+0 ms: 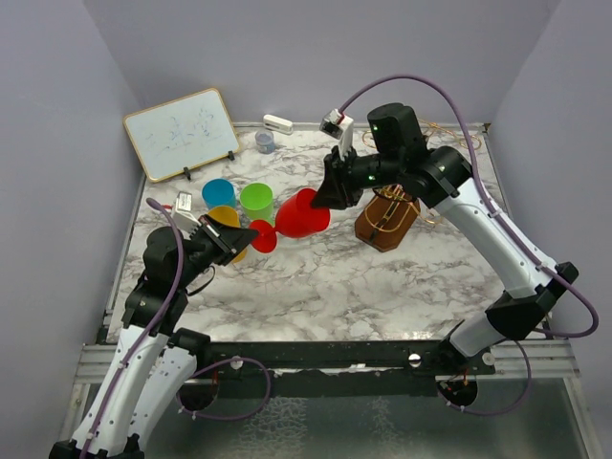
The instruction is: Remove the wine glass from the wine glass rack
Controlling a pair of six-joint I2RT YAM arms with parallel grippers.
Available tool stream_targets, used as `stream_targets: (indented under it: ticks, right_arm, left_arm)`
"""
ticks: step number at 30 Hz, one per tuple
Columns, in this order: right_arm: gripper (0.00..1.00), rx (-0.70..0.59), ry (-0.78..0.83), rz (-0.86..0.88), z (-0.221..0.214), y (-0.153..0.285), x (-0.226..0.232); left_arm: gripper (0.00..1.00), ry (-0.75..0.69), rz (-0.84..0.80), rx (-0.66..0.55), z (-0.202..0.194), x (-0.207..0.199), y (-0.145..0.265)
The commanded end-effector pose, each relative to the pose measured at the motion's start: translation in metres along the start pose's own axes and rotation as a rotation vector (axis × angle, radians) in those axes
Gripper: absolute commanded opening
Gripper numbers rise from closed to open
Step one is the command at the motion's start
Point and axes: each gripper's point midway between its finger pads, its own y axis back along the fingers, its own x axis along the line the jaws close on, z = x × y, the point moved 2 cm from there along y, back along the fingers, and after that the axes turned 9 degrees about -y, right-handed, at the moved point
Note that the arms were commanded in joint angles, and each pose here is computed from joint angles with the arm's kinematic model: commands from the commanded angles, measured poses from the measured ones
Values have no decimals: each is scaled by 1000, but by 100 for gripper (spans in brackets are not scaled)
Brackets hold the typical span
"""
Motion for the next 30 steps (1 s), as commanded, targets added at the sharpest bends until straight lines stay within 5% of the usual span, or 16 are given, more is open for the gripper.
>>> stream_targets:
  ticks: [1, 2, 7, 10, 12, 19, 30]
  right_arm:
    - [10, 8, 6, 57, -1, -7, 4]
    - [3, 7, 7, 57, -1, -7, 5]
    - [1, 5, 7, 33, -3, -6, 2]
    - [1, -5, 13, 4, -1, -2, 0]
    - [1, -8, 18, -7, 0, 0, -1]
    - [1, 19, 3, -143, -6, -4, -22]
    - [1, 145, -8, -363, -32, -88, -45]
  left_arm:
    - [0, -18, -34, -48, 13, -14, 3]
    - [0, -17, -32, -48, 13, -13, 2]
    - [3, -13, 3, -45, 13, -8, 2]
    - [44, -15, 112, -41, 14, 6, 4]
    - [54, -30, 215, -41, 17, 18, 8]
    - [63, -108, 530, -166, 51, 44, 41]
    - [63, -338, 531, -334, 125, -5, 49]
